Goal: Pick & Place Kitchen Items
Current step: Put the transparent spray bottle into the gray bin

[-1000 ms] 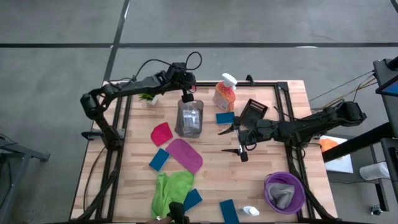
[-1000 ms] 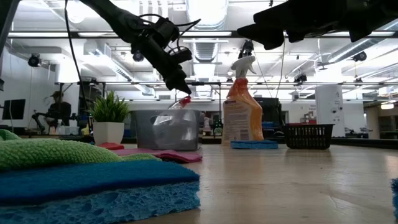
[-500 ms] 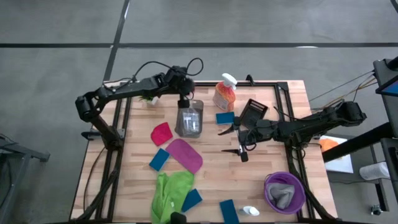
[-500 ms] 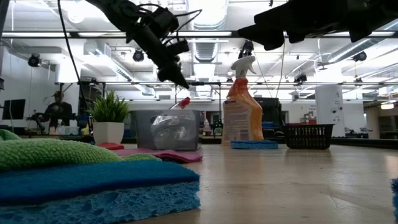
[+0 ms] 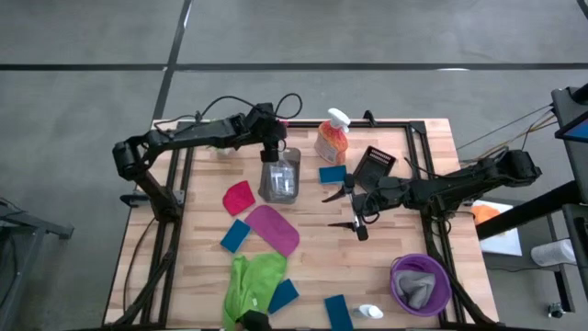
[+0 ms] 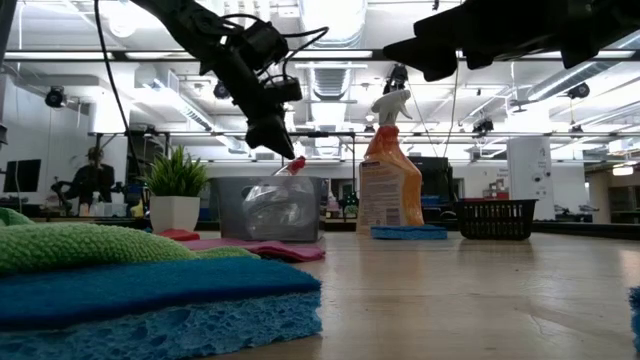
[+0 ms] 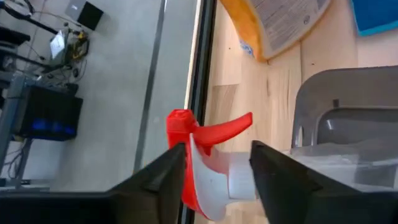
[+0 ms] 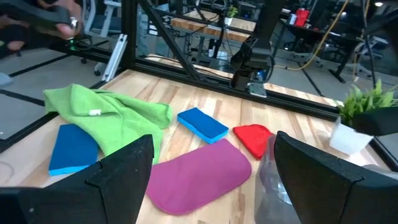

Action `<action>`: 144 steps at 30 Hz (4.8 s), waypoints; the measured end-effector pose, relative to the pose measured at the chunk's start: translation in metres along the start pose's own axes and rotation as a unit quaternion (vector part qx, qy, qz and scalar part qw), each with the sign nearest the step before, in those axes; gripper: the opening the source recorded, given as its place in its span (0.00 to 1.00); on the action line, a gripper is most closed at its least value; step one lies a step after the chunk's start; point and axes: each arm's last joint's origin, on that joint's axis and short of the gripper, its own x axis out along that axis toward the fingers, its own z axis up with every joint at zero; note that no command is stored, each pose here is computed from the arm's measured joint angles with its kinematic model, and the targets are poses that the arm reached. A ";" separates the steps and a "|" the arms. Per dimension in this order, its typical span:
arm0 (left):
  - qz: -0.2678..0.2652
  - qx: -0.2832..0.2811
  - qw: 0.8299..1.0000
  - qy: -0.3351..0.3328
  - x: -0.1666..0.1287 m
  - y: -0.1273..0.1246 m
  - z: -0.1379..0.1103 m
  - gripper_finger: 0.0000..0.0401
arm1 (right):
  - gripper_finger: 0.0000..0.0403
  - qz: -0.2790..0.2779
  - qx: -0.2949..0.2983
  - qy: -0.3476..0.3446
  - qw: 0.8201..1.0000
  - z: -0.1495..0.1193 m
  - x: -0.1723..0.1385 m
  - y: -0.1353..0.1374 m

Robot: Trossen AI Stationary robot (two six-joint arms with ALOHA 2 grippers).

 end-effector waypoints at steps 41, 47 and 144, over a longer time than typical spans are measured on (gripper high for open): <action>-0.194 -0.106 0.973 -0.072 0.023 0.051 -0.046 0.56 | 0.81 0.057 0.011 0.006 0.998 -0.001 0.000 0.003; -0.210 -0.103 0.969 -0.076 0.022 0.047 -0.042 0.56 | 0.81 0.057 0.011 0.006 0.998 -0.001 0.000 0.003; -0.358 -0.050 0.931 -0.050 0.042 0.055 -0.021 0.44 | 0.81 0.126 0.034 0.035 0.991 0.000 0.001 0.007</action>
